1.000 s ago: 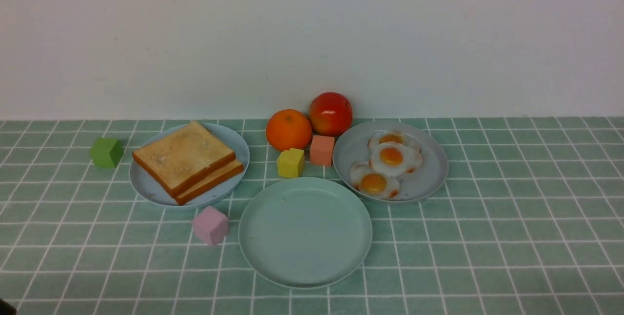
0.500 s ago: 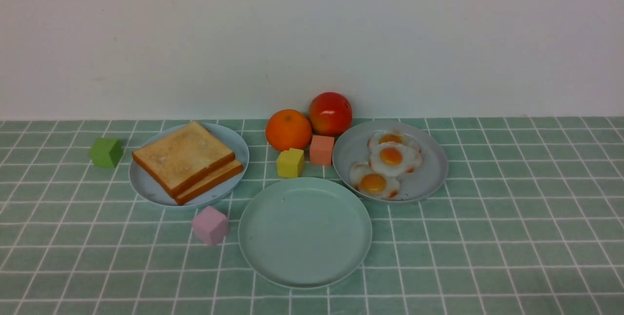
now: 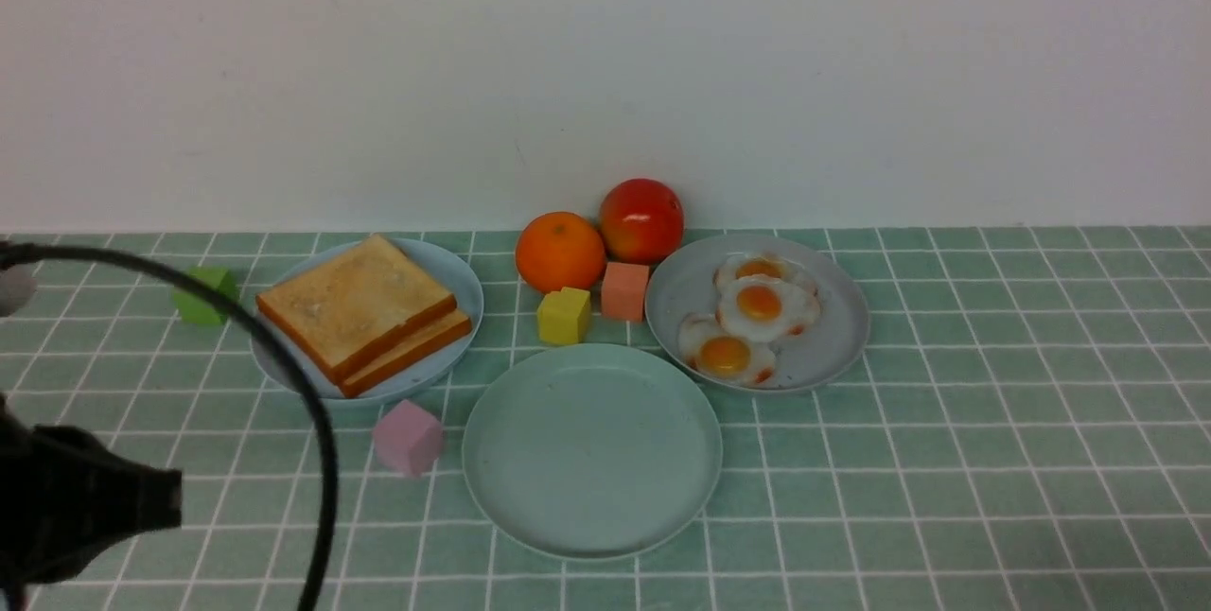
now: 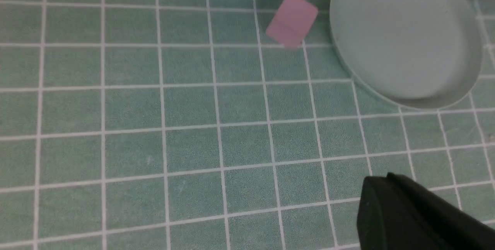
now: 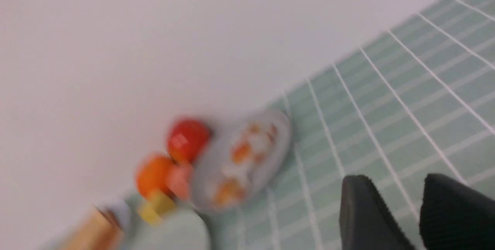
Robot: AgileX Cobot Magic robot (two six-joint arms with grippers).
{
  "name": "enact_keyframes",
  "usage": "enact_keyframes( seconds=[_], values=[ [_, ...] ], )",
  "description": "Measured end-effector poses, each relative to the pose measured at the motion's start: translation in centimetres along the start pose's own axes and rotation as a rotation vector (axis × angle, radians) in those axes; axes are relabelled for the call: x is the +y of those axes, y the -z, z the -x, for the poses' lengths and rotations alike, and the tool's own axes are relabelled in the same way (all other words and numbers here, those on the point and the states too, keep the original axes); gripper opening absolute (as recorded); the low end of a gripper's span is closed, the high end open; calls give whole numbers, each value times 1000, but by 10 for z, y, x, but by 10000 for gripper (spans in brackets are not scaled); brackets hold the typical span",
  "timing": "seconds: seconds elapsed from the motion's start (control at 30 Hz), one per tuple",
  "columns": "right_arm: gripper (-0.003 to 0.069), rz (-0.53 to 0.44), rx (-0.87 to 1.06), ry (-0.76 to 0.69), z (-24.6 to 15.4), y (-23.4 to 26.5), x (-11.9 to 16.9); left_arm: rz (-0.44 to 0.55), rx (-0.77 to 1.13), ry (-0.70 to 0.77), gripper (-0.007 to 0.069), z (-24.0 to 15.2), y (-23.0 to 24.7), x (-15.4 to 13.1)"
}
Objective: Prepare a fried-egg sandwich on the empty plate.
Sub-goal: Use the left arm to grab a slice of bread
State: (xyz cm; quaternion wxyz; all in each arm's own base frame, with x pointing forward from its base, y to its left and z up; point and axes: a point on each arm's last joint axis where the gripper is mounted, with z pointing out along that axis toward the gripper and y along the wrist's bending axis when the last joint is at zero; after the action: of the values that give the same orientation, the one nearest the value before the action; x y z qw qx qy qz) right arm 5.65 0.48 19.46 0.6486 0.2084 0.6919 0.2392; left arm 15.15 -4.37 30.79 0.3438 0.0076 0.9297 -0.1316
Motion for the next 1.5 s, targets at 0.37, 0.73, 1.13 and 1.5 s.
enact_keyframes(
  seconds=[0.37, 0.73, 1.13, 1.5],
  values=[
    [-8, 29, 403, 363, 85, 8, 86, 15, 258, -131, -13, 50, -74, -14],
    [2, 209, 830, 607, 128, -40, 154, 90, 268, -341, -13, 124, -160, -36],
    [5, 270, 875, 665, 124, -40, 161, 140, 340, -635, 207, 149, -259, -10],
    [9, 270, 878, 665, 124, -40, 161, 164, 340, -697, 350, 135, -302, 1]
  ],
)
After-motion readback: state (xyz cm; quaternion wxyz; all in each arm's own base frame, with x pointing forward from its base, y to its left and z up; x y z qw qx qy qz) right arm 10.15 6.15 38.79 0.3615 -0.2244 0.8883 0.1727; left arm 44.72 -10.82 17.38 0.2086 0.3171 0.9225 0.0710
